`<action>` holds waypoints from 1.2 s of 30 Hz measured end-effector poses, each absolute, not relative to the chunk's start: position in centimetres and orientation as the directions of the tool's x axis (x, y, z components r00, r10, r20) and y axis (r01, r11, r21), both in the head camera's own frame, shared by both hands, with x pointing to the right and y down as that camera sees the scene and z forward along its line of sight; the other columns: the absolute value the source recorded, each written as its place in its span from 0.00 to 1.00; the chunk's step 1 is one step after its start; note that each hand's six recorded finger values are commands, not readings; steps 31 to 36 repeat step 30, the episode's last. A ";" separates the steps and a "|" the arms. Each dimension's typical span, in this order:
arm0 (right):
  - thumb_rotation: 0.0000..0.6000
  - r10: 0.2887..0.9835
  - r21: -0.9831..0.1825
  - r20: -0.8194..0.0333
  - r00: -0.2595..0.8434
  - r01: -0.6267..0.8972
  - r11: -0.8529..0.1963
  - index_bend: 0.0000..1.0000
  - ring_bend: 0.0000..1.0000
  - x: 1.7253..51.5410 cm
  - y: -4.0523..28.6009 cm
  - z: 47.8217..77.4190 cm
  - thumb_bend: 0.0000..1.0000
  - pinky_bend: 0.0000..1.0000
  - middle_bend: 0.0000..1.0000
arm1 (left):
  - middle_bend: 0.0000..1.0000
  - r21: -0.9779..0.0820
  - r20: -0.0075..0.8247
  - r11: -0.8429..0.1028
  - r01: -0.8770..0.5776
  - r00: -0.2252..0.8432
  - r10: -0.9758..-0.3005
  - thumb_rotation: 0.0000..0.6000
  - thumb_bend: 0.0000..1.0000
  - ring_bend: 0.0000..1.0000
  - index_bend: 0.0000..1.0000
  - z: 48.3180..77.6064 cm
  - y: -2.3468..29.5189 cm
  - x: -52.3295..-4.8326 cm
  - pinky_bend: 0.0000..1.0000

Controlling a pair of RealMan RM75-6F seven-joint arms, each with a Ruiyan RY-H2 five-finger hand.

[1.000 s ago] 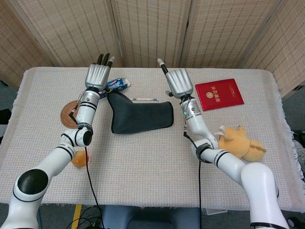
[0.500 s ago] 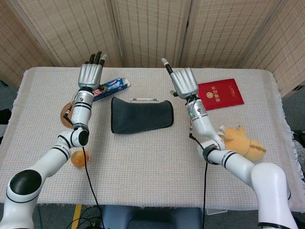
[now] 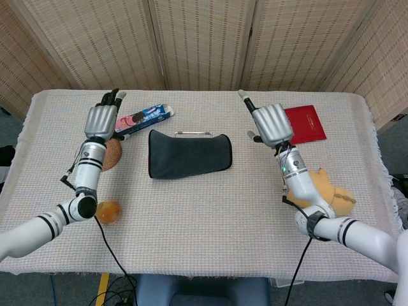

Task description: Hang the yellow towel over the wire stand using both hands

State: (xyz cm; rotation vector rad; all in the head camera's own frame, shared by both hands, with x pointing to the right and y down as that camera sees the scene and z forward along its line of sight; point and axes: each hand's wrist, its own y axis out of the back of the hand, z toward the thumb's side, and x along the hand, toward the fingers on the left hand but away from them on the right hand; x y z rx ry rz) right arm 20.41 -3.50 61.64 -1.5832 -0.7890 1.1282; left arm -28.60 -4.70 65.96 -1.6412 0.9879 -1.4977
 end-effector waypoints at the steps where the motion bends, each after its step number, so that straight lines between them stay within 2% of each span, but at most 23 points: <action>1: 1.00 0.891 -0.954 -0.292 0.348 -0.038 -0.297 0.07 0.51 21.2 -3.1 61.4 0.26 0.65 0.53 | 0.00 -0.879 0.468 -0.469 -0.081 0.037 -0.883 1.00 0.07 0.00 0.00 65.6 -3.9 -29.3 0.30; 3: 1.00 0.893 -0.950 -0.305 0.332 -0.044 -0.308 0.08 0.45 23.2 -2.1 60.7 0.27 0.59 0.48 | 0.00 -0.877 0.472 -0.473 -0.081 0.027 -0.881 1.00 0.07 0.00 0.00 65.0 -2.6 -30.4 0.30; 11: 1.00 0.898 -0.938 -0.347 0.269 -0.094 -0.334 0.10 0.37 30.5 2.1 59.0 0.27 0.53 0.43 | 0.00 -0.876 0.481 -0.478 -0.056 -0.037 -0.876 1.00 0.07 0.00 0.00 62.8 4.1 -36.3 0.30; 18: 1.00 0.905 -0.936 -0.350 0.241 -0.070 -0.344 0.15 0.37 35.0 6.7 58.2 0.27 0.53 0.42 | 0.00 -0.877 0.480 -0.476 -0.067 -0.094 -0.872 1.00 0.07 0.00 0.00 61.7 9.5 -40.8 0.30; 25: 1.00 0.922 -0.938 -0.347 0.173 -0.041 -0.345 0.16 0.37 38.9 10.9 57.7 0.27 0.53 0.42 | 0.00 -0.879 0.476 -0.469 -0.084 -0.125 -0.870 1.00 0.07 0.00 0.00 60.0 15.1 -44.1 0.30; 30: 1.00 0.918 -0.927 -0.372 0.137 -0.011 -0.374 0.18 0.37 40.5 13.5 57.7 0.27 0.53 0.42 | 0.00 -0.887 0.462 -0.452 -0.097 -0.162 -0.872 1.00 0.07 0.00 0.00 58.5 17.6 -45.8 0.30; 36: 1.00 0.918 -0.927 -0.372 0.137 -0.011 -0.374 0.18 0.37 40.5 13.5 57.7 0.27 0.53 0.42 | 0.00 -0.887 0.462 -0.452 -0.097 -0.162 -0.872 1.00 0.07 0.00 0.00 58.5 17.6 -45.8 0.30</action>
